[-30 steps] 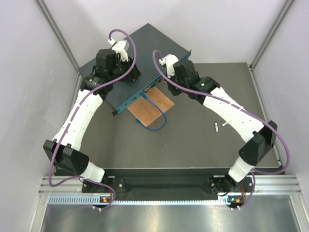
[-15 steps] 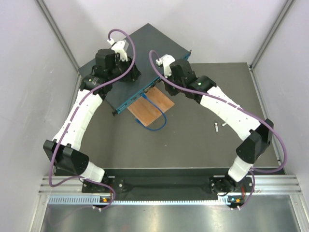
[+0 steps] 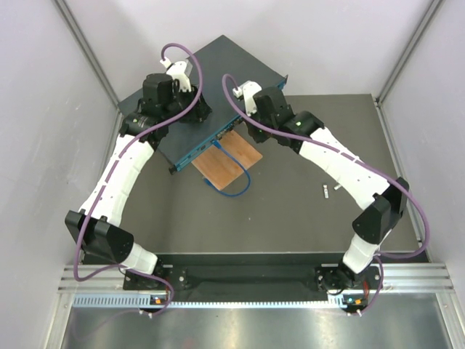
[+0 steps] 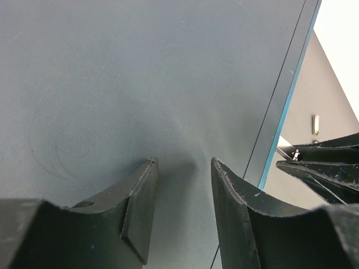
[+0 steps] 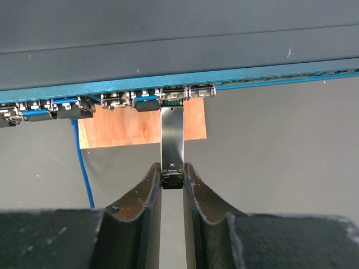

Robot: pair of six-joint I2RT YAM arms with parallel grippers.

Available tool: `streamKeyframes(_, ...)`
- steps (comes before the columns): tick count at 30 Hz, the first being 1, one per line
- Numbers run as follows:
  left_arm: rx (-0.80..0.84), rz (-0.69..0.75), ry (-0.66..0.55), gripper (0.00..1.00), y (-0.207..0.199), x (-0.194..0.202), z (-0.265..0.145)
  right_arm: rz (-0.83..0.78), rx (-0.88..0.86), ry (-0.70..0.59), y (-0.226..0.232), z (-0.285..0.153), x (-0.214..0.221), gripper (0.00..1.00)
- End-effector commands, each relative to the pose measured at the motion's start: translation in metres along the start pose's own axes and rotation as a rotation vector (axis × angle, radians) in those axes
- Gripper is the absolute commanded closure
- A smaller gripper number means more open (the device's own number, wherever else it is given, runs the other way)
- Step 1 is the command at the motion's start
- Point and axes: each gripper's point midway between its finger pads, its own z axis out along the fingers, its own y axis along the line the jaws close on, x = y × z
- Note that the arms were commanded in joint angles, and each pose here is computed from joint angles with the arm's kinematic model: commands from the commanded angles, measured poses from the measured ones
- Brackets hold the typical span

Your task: Insert the plug into the switch port

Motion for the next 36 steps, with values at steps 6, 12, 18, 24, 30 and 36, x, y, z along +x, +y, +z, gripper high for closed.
streamKeyframes(6,0.011,-0.009,-0.013,0.52,-0.001,-0.004,-0.002,-0.006,-0.003,-0.126,0.006,0.002,-0.044,1.00)
streamKeyframes(12,0.002,-0.012,-0.002,0.52,0.003,0.000,0.000,-0.003,-0.033,-0.160,0.011,-0.003,-0.057,1.00)
streamKeyframes(18,0.008,-0.024,0.004,0.52,0.003,0.002,0.002,-0.006,-0.063,-0.191,0.015,-0.004,-0.069,1.00)
streamKeyframes(24,0.013,-0.031,0.007,0.51,0.003,0.001,0.005,-0.003,-0.089,-0.218,0.020,0.003,-0.082,1.00)
streamKeyframes(30,0.005,-0.033,0.007,0.51,0.006,0.001,0.005,0.004,-0.106,-0.269,0.025,0.005,-0.100,1.00)
streamKeyframes(36,-0.004,-0.038,0.014,0.51,0.009,0.003,0.006,-0.008,-0.127,-0.295,0.028,0.004,-0.105,0.95)
